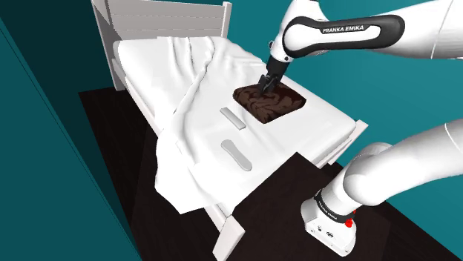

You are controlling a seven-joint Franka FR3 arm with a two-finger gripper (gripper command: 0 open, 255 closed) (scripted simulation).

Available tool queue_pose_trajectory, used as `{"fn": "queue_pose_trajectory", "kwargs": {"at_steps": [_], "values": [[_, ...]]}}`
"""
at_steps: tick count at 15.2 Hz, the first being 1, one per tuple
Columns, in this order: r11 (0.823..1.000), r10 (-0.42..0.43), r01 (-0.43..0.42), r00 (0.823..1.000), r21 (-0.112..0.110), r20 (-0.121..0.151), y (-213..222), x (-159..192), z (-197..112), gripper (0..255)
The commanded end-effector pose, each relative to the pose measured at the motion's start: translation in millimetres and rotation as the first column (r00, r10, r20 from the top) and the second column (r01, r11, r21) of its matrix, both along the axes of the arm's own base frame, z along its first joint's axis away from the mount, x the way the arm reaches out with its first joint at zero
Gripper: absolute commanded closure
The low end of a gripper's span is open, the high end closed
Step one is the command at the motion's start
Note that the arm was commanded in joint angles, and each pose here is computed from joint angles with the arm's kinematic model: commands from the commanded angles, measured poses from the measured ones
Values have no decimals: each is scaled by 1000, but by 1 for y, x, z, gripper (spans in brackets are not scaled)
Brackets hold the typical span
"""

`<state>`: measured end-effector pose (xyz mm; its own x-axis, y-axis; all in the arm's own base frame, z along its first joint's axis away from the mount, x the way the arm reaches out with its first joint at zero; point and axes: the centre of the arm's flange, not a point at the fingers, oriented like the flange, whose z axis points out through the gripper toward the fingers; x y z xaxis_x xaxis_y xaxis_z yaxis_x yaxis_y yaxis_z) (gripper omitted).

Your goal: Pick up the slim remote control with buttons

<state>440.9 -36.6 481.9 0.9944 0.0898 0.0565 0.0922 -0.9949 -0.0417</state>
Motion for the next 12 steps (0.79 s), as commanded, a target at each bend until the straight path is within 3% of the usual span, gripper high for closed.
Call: {"fn": "queue_pose_trajectory", "kwargs": {"at_steps": [1, 12], "values": [[1000, 0, 0, 1000, -3, -4, -7, 15, -21, 0], [1000, -1, 0, 1000, -13, -27, -52, 102, -130, 0]]}}
